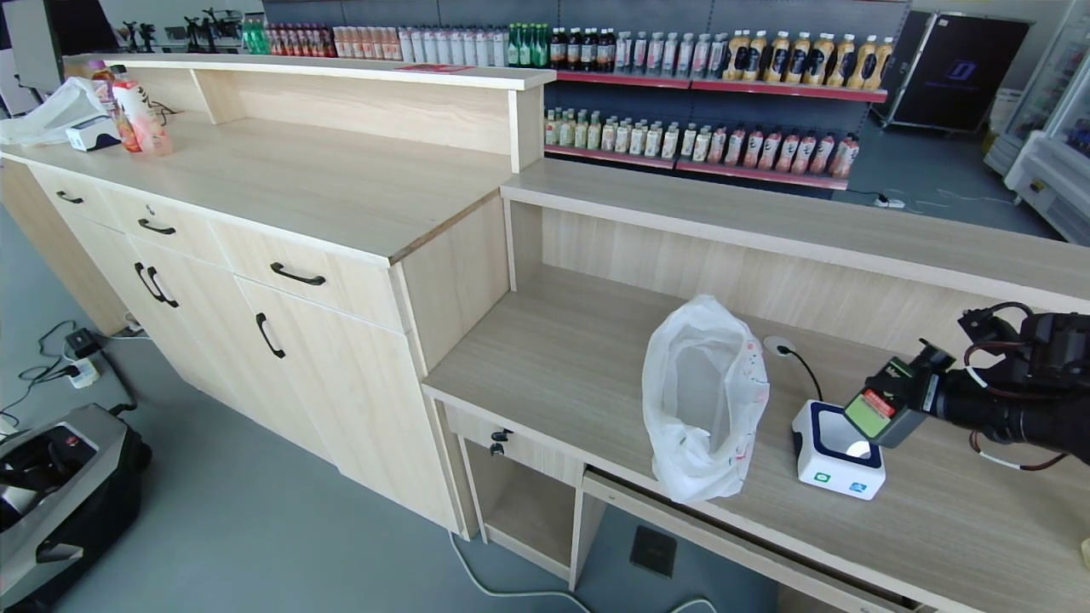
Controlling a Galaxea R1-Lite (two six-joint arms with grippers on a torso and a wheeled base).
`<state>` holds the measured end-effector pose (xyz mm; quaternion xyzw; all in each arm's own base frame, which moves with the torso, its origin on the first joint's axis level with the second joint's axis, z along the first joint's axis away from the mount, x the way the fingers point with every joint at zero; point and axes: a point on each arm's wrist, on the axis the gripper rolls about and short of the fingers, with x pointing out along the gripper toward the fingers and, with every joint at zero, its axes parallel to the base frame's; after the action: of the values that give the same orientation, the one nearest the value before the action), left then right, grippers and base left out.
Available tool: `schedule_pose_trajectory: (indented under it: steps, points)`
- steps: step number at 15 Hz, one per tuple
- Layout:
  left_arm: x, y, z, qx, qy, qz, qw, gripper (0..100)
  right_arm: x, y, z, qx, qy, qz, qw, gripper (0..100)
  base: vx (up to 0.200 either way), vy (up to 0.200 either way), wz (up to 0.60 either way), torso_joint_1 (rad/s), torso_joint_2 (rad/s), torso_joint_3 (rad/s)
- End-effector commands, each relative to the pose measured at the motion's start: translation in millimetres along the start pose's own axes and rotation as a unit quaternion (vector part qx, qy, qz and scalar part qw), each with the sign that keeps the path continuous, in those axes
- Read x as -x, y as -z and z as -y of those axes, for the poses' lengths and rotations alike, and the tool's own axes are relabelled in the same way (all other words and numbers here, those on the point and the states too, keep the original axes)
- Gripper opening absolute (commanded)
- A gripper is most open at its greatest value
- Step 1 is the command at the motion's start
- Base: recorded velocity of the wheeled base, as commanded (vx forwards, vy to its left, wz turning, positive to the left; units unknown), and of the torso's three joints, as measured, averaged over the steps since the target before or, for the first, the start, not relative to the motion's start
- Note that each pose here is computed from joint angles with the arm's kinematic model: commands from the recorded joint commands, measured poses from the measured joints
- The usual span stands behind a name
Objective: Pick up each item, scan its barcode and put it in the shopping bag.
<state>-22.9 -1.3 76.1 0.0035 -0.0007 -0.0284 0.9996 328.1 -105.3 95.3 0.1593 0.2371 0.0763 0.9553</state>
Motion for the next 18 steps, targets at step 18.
schedule_pose_trajectory:
  steps: [18]
  points:
    - [0,0.1,0.0,0.0,0.0,-0.001,1.0,100,-30,2,-3,0.002,-0.026,-0.014,1.0,0,0.0,0.0,0.0,0.0,0.0,0.0]
